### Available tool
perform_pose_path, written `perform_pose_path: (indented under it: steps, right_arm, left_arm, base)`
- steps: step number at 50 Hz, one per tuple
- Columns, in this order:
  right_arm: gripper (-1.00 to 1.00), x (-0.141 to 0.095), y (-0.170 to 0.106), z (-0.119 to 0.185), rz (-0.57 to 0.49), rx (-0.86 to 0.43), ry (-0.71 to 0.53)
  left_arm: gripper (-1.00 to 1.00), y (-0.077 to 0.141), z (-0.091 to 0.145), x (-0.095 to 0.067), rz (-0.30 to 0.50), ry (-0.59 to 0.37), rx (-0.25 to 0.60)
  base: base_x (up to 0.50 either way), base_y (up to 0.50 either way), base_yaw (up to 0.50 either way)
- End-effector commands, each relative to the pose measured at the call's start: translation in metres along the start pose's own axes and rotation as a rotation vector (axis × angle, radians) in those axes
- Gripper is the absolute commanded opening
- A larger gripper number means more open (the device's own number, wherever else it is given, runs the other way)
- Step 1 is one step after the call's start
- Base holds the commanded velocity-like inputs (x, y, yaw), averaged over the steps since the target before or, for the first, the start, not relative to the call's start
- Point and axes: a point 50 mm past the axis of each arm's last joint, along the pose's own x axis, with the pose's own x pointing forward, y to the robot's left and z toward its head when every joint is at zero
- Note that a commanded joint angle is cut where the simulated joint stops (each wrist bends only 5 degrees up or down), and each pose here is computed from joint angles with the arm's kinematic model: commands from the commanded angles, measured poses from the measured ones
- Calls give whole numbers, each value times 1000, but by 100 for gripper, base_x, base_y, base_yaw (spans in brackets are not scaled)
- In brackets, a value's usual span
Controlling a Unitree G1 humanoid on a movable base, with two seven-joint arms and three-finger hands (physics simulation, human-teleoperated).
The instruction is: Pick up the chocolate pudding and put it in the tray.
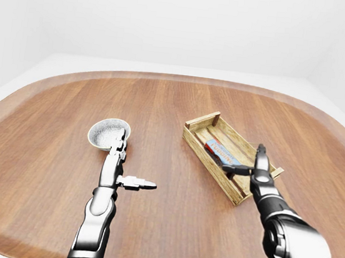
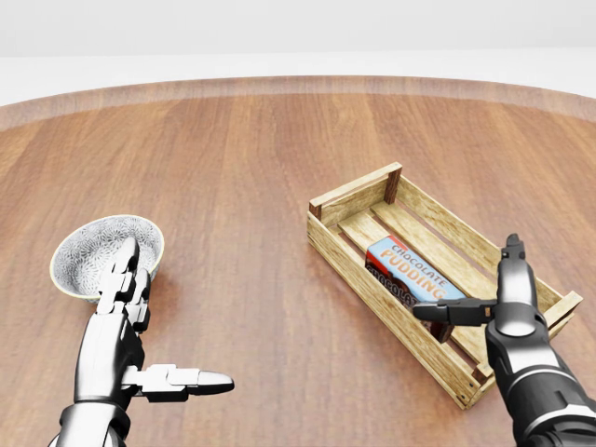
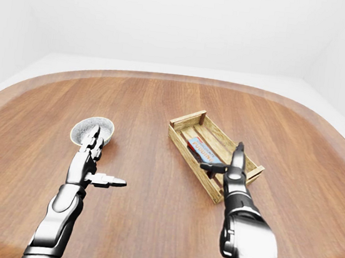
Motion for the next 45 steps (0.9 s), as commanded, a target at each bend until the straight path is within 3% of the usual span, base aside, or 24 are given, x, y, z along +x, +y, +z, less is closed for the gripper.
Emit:
perform_pose_path:
  steps: [1, 12, 17, 24, 45]
  right_arm:
    - [100, 2, -9, 5, -70, 17, -7]
    - [100, 2, -16, 4, -137, 1, -8]
    - [100, 4, -21, 18, -173, -33, -53]
    - [100, 6, -23, 38, -164, -51, -110]
    - [100, 9, -43, 94, -104, 68, -232]
  left_arm:
    - [100, 0, 0, 0, -9, 10, -13]
    - [100, 0, 0, 0, -9, 9, -12]
    - [100, 0, 0, 0, -9, 9, -12]
    - [100, 0, 0, 0, -9, 10, -12]
    - [100, 0, 0, 0, -9, 10, -13]
  base:
    - [0, 0, 0]
    - [0, 0, 0]
    - [0, 0, 0]
    - [0, 0, 0]
    - [0, 0, 0]
